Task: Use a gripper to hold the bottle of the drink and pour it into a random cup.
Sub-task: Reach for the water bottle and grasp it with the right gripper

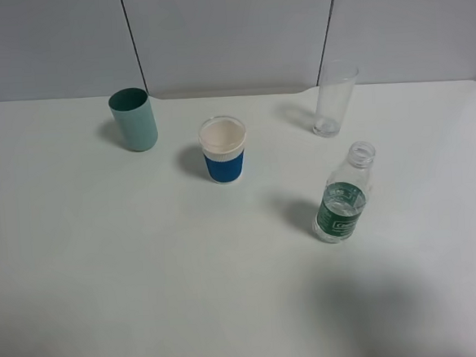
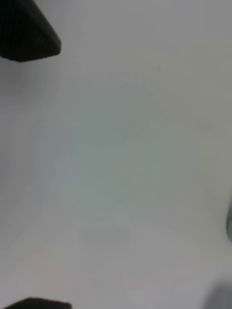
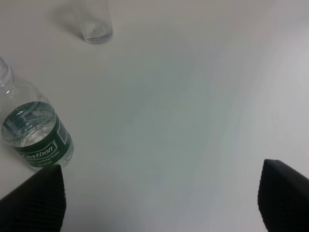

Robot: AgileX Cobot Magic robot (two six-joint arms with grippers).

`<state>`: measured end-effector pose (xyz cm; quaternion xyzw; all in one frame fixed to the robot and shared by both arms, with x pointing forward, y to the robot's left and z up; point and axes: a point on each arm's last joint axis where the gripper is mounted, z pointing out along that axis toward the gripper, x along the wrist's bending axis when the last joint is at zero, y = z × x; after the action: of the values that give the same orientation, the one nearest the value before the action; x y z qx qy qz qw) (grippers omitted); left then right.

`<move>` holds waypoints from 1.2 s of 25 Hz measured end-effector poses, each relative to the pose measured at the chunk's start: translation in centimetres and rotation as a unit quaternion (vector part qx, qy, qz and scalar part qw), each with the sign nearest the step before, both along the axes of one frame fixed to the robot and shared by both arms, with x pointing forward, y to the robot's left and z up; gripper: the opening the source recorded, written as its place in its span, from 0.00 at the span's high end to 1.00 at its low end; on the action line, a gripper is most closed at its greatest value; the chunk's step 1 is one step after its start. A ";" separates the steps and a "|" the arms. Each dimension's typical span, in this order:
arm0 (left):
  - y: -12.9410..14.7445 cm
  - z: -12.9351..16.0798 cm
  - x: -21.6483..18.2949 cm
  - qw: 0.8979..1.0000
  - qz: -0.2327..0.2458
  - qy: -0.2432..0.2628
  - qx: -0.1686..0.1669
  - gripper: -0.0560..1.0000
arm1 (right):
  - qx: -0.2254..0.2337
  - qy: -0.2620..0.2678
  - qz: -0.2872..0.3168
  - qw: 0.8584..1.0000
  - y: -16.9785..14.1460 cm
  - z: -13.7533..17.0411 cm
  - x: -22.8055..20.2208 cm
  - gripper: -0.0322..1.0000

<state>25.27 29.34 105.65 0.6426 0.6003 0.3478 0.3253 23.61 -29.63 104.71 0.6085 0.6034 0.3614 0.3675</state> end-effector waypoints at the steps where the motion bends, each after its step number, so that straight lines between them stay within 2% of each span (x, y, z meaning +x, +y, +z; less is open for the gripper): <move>1: 0.0 0.0 0.0 1.000 0.000 0.000 0.000 0.01 | 0.000 0.000 0.000 1.000 0.0 0.0 0.0 0.20; 30: 0.0 0.0 0.0 1.000 0.000 0.000 0.000 0.01 | 0.000 0.000 0.000 1.000 0.0 0.0 0.0 0.20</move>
<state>25.27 29.34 105.65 0.6426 0.6003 0.3478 0.3253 23.61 -29.63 104.71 0.6085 0.6034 0.3614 0.3675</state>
